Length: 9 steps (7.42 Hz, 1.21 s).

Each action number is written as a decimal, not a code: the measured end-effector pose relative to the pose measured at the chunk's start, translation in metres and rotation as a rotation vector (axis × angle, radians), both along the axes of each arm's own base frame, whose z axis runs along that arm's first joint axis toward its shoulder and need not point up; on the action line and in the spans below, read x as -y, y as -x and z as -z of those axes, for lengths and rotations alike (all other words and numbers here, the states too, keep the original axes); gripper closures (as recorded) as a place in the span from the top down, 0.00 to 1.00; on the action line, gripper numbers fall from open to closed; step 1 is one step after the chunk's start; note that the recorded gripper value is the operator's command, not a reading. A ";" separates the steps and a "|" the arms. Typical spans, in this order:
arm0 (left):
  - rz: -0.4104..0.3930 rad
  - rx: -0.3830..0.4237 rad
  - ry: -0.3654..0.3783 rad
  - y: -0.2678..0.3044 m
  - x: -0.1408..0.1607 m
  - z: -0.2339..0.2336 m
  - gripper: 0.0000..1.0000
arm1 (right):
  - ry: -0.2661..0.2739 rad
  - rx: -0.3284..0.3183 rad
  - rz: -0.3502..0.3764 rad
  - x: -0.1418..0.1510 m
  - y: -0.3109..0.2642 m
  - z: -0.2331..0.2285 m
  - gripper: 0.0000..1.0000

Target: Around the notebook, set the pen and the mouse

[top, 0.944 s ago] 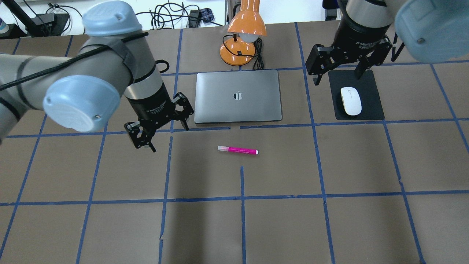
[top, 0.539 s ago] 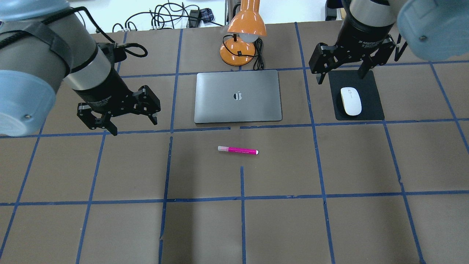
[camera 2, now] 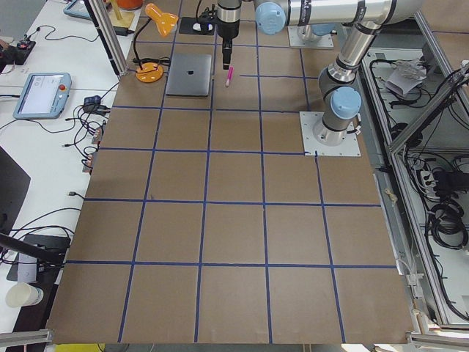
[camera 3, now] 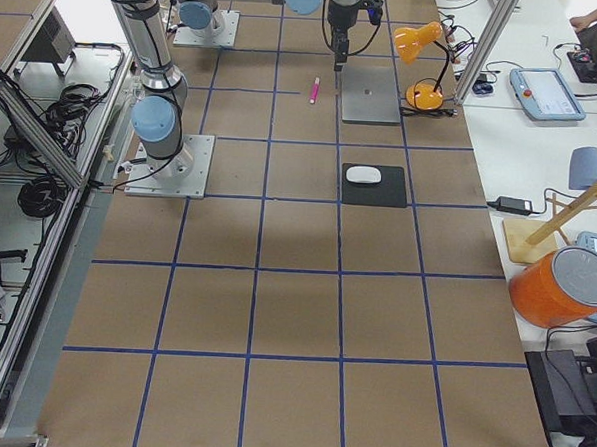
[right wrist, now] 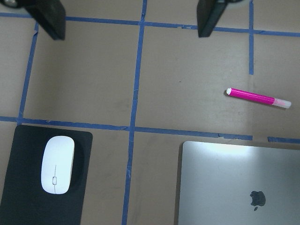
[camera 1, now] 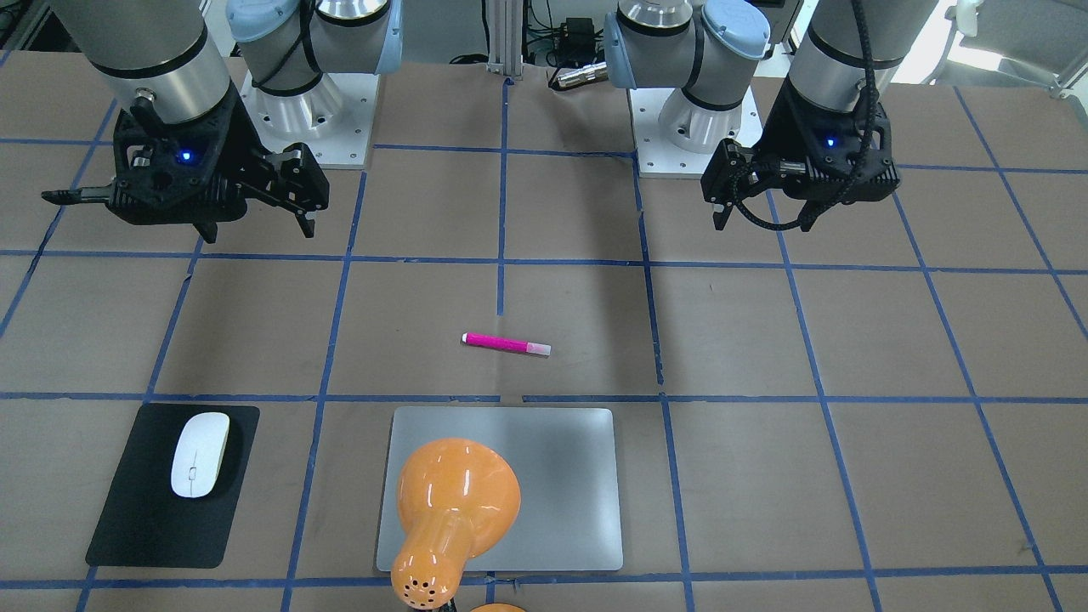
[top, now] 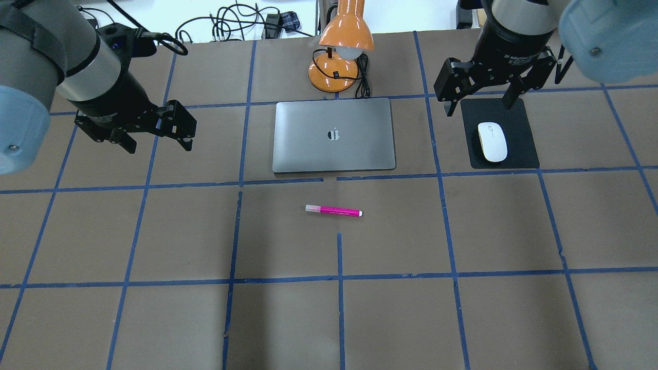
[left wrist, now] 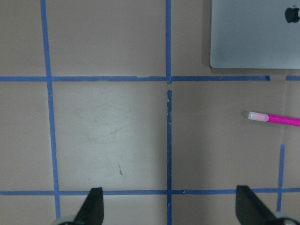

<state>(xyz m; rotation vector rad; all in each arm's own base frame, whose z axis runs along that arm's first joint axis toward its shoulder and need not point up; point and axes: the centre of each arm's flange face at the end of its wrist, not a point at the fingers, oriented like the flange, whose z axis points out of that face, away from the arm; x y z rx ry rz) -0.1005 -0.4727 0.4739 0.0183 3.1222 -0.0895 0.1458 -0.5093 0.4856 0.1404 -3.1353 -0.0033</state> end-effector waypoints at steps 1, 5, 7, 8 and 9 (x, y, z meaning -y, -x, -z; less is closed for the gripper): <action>0.002 0.003 0.001 0.001 0.000 0.000 1.00 | -0.002 0.000 0.000 0.000 0.000 0.001 1.00; 0.002 0.005 0.008 0.001 -0.002 -0.003 1.00 | -0.005 0.002 0.002 0.000 0.001 0.004 1.00; 0.002 0.004 0.010 0.002 -0.002 -0.004 1.00 | -0.012 0.002 0.007 0.000 0.004 0.006 1.00; 0.002 0.004 0.010 0.002 -0.003 -0.004 1.00 | -0.015 0.001 0.009 0.000 0.005 0.006 1.00; 0.002 0.005 0.009 0.002 -0.003 -0.003 1.00 | -0.018 0.000 0.011 0.000 0.006 0.007 1.00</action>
